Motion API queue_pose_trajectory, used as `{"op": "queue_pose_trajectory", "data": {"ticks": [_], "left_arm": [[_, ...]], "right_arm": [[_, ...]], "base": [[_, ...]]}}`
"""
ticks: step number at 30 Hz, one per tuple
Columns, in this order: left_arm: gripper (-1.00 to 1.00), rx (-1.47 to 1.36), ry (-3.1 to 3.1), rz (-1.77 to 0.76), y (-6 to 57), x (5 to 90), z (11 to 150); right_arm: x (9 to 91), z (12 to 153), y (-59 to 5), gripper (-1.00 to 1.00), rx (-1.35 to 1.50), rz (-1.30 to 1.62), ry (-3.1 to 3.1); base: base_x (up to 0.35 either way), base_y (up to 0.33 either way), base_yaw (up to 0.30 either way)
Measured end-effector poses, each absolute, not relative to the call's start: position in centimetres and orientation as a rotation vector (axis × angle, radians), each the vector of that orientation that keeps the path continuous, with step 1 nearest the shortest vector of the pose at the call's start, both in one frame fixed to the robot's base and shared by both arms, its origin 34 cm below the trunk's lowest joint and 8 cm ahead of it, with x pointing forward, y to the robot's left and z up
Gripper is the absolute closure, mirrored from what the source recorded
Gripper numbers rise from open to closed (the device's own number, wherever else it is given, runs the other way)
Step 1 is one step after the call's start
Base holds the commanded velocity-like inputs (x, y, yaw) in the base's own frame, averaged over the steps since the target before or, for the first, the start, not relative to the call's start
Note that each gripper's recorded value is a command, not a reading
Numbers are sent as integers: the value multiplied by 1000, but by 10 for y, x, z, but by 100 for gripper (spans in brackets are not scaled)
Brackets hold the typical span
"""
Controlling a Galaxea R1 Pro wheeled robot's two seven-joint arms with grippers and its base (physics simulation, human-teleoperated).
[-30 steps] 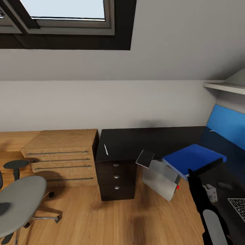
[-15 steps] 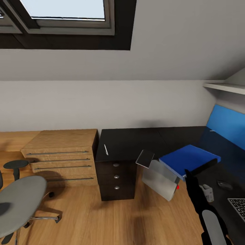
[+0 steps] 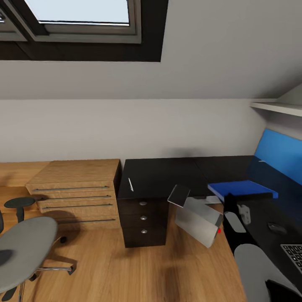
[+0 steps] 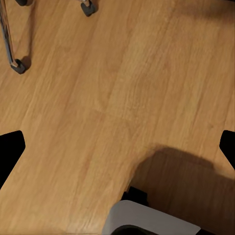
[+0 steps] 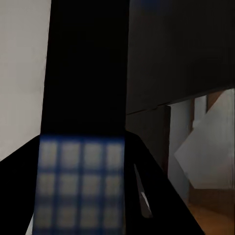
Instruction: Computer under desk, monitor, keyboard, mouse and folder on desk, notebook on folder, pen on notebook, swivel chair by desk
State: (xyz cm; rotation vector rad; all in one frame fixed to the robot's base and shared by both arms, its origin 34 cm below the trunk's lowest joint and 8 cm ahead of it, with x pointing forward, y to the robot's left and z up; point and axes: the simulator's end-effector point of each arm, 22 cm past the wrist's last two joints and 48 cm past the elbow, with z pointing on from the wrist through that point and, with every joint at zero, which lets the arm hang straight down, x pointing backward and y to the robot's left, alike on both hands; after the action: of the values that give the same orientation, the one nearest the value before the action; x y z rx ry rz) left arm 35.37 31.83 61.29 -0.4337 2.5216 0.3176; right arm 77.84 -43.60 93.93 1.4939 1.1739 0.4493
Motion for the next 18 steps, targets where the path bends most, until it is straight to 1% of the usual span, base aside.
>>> {"op": "queue_pose_trajectory", "data": {"ticks": [6,18], "left_arm": [[-100,-434,2524,311,315,354,612],[-100,-435,2526,303,310,354,612]], "right_arm": [[784,941,-439,100,1501,424,1162],[791,947,-429,100,1469,467,1148]], "base": [[0,0,0],[19,0,0]]}}
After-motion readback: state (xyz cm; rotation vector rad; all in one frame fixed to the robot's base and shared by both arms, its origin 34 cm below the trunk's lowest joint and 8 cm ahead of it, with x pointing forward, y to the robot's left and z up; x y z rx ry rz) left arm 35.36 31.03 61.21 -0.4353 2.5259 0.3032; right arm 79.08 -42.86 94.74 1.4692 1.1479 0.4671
